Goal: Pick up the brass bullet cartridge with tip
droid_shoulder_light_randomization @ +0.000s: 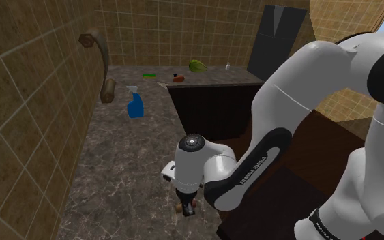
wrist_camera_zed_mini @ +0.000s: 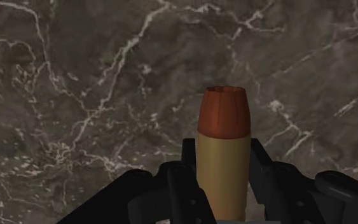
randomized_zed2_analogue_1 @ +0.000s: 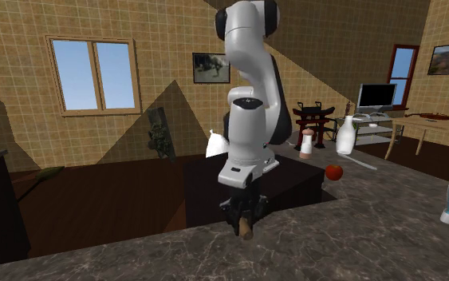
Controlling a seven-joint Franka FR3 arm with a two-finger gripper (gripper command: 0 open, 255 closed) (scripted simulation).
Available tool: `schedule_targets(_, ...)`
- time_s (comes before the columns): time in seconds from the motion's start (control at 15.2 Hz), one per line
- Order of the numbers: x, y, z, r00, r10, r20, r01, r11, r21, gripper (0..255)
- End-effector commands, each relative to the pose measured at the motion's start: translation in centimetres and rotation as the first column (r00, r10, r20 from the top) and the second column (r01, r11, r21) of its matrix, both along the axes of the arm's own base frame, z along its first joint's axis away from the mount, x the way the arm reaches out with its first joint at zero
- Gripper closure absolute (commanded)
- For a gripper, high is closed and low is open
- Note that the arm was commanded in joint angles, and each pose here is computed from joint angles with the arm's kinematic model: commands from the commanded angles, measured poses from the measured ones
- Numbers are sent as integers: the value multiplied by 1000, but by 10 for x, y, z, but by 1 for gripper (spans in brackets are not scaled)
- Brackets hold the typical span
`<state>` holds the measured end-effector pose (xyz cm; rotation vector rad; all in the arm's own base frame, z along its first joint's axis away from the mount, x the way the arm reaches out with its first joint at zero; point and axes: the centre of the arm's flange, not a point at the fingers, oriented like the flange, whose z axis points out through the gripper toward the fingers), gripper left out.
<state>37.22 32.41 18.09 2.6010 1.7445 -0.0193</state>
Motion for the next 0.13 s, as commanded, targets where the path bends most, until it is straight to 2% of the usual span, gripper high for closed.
schedule_targets(0.0, 1, 1, 7, 1000, 0, 0, 0, 1000, 0, 255)
schedule_targets(0.07, 1, 1, 7, 1000, 0, 0, 0, 1000, 0, 255)
